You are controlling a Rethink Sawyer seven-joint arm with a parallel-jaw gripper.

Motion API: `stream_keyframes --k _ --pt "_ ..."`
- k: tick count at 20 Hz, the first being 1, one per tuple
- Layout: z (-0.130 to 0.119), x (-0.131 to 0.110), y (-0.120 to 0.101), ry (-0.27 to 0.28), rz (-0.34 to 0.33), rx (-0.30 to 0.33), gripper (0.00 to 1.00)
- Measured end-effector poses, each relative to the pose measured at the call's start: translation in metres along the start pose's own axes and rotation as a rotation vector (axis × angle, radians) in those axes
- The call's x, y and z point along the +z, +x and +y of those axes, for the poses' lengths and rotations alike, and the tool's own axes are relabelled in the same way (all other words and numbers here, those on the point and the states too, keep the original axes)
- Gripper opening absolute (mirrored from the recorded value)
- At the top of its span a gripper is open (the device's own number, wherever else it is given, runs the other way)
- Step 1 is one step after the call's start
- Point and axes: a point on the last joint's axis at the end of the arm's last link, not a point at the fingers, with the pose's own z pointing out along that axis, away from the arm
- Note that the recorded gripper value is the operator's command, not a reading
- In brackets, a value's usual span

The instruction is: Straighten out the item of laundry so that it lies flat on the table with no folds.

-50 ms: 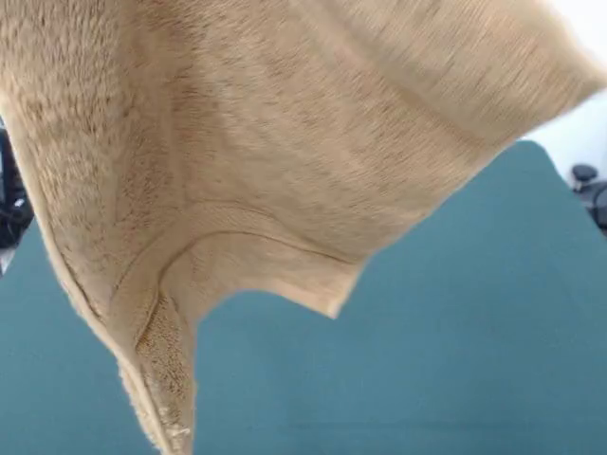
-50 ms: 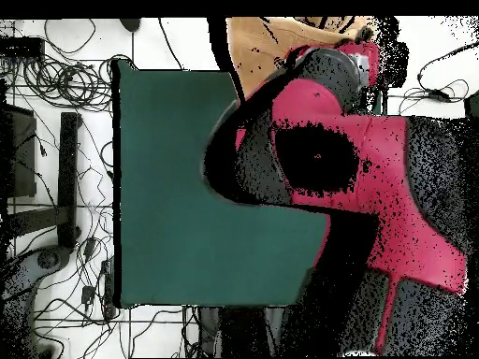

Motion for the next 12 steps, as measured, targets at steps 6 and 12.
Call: stream_keyframes --k 6,12 --pt "-0.024 -0.002 0.017 0.048 0.019 0.036 0.00" --pt "-0.047 0.006 0.032 0.074 0.010 0.043 0.00"
